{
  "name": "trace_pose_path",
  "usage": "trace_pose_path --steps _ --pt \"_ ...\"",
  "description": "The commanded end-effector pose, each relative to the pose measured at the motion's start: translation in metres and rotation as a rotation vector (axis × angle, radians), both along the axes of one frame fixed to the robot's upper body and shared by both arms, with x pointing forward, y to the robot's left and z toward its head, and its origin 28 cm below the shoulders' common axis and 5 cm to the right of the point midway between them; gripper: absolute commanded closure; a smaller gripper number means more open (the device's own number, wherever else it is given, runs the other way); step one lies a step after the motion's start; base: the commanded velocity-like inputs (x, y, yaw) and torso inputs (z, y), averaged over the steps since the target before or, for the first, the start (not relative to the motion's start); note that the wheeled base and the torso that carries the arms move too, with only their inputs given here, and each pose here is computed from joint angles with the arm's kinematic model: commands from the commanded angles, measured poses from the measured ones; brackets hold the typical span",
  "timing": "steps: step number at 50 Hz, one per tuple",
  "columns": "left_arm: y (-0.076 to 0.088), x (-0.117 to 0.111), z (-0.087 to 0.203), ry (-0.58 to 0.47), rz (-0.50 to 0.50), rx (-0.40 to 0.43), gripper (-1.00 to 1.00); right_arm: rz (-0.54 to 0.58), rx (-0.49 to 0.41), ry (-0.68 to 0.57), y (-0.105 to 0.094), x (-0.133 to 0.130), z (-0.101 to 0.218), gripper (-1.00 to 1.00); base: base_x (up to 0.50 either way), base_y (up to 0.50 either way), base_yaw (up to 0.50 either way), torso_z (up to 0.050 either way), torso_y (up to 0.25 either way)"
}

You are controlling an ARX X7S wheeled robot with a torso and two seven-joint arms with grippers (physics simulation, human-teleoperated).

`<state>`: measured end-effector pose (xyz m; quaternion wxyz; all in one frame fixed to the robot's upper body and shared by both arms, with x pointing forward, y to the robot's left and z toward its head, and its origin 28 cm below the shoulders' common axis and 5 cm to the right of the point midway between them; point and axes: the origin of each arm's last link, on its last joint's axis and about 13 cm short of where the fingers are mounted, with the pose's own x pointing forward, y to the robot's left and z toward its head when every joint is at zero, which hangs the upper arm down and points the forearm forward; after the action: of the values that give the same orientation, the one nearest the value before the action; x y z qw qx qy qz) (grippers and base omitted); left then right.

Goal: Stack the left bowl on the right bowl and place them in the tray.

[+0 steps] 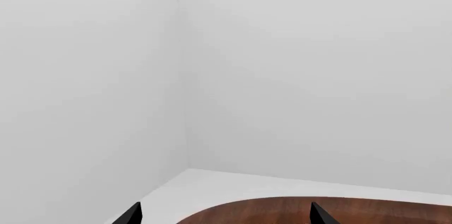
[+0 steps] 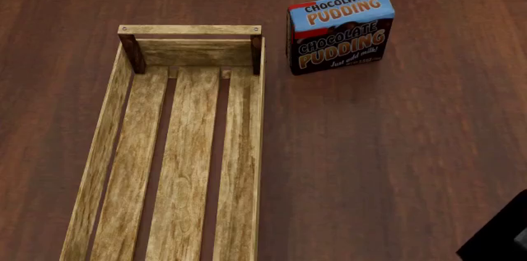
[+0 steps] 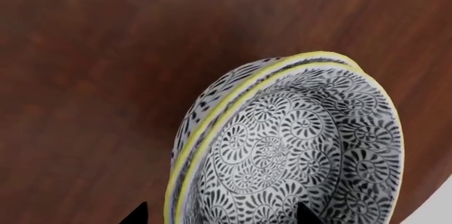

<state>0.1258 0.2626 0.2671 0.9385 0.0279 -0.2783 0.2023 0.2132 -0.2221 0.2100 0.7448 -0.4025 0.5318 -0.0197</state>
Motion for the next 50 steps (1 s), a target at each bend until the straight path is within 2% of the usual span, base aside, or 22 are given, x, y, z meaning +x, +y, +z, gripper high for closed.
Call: trace_pose_path --steps 1,19,39,40,50 --pt "0.0 0.0 0.001 0.001 0.0 0.003 -1.0 0.016 0.025 0.012 0.001 0.002 -0.006 -1.0 0.0 0.0 0.0 0.0 0.0" --pt "0.001 0.001 0.005 0.008 0.002 0.012 -1.0 -0.025 0.053 0.056 -0.002 0.005 -0.043 -1.0 0.0 0.0 0.0 0.0 0.0" --pt "0.001 0.001 0.001 0.015 0.003 0.011 -1.0 -0.062 0.057 0.092 -0.005 0.0 -0.056 -1.0 0.0 0.0 0.0 0.0 0.0" --pt "0.001 0.001 0.001 0.015 0.003 0.011 -1.0 -0.061 0.051 0.089 -0.005 0.0 -0.055 1.0 0.0 0.0 0.0 0.0 0.0" --pt "0.0 0.0 -0.001 0.01 0.0 0.004 -1.0 -0.059 0.033 0.077 -0.005 -0.005 -0.043 1.0 0.0 0.0 0.0 0.0 0.0"
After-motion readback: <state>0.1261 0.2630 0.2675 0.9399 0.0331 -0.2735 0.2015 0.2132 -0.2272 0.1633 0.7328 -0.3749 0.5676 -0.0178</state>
